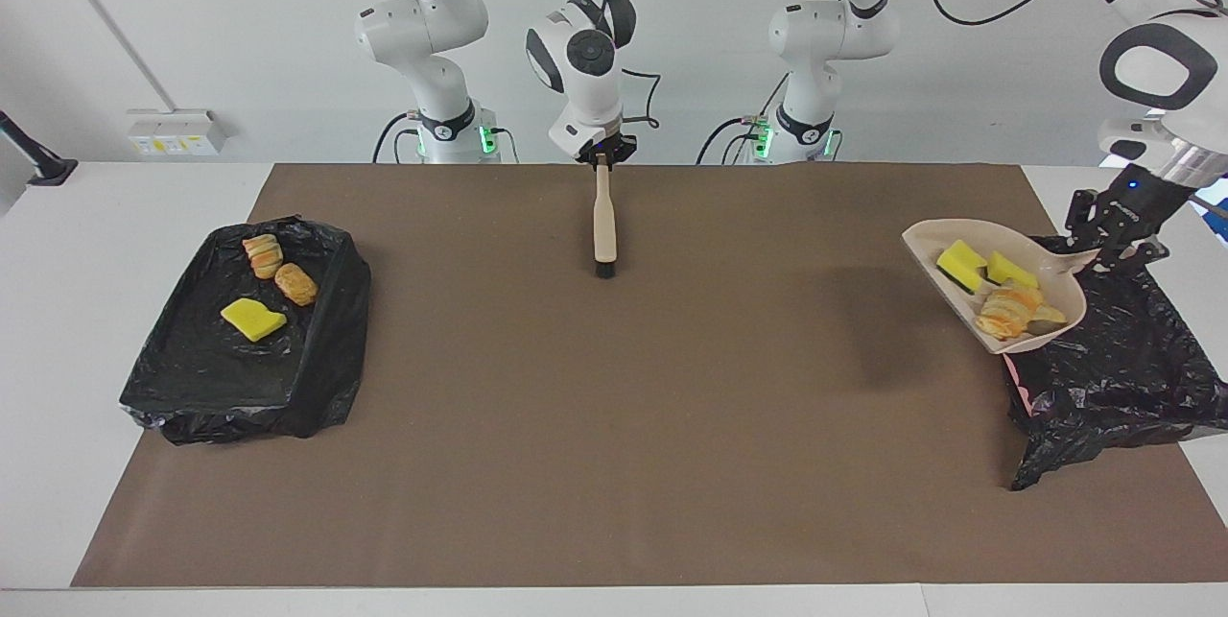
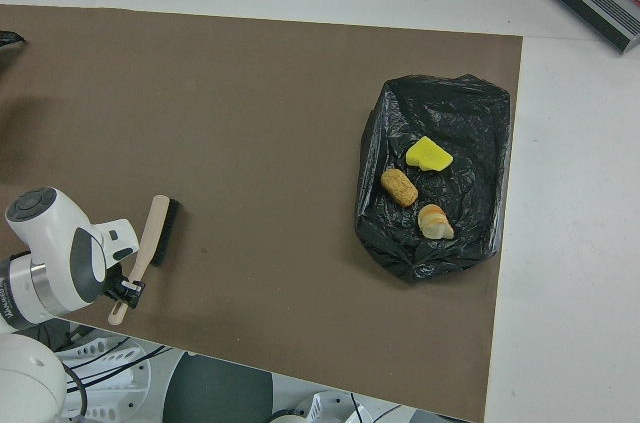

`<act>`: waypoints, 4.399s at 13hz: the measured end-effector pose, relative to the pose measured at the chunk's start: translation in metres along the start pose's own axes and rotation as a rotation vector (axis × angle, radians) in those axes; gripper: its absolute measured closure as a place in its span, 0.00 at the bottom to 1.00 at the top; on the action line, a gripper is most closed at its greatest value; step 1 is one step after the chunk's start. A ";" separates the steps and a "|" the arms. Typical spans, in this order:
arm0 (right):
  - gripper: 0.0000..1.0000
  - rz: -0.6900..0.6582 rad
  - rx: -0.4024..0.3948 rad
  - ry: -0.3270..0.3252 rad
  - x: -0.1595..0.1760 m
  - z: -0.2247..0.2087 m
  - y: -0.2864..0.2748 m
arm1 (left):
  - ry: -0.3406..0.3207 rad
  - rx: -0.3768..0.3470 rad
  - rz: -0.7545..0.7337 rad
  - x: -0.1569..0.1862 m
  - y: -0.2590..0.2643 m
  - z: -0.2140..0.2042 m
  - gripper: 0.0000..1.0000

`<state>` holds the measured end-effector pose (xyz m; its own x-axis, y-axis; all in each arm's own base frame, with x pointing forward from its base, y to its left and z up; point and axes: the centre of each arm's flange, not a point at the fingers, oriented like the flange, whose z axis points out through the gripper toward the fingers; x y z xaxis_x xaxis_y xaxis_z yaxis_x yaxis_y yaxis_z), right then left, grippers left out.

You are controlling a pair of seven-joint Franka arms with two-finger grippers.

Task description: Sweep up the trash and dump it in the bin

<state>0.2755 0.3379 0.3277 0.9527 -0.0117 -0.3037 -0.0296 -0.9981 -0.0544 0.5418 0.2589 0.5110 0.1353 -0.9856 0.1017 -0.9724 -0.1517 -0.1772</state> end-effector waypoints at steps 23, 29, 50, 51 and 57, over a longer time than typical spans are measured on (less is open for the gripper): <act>0.00 0.118 -0.026 0.219 0.134 -0.180 0.088 | -1.064 -0.107 0.276 -0.025 -0.099 -0.037 0.69; 0.00 0.144 0.015 0.315 0.170 -0.267 0.171 | -0.995 -0.016 0.277 0.008 -0.083 -0.070 0.69; 0.00 0.112 -0.060 0.318 0.126 -0.412 0.311 | -0.259 -0.075 -0.745 0.418 0.069 0.061 0.69; 0.00 0.112 -0.060 0.318 0.126 -0.412 0.312 | -0.258 -0.078 -0.809 0.440 0.079 0.067 0.69; 0.00 0.114 -0.059 0.318 0.126 -0.412 0.313 | -0.240 -0.137 -1.171 0.554 0.097 0.111 0.69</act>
<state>0.5111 -0.0008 0.6642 0.9911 -0.1329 0.0079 -0.1330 -0.9909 0.0209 0.5431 -0.3105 0.4417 0.9676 -0.2461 -0.0560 -0.2461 -0.9692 0.0074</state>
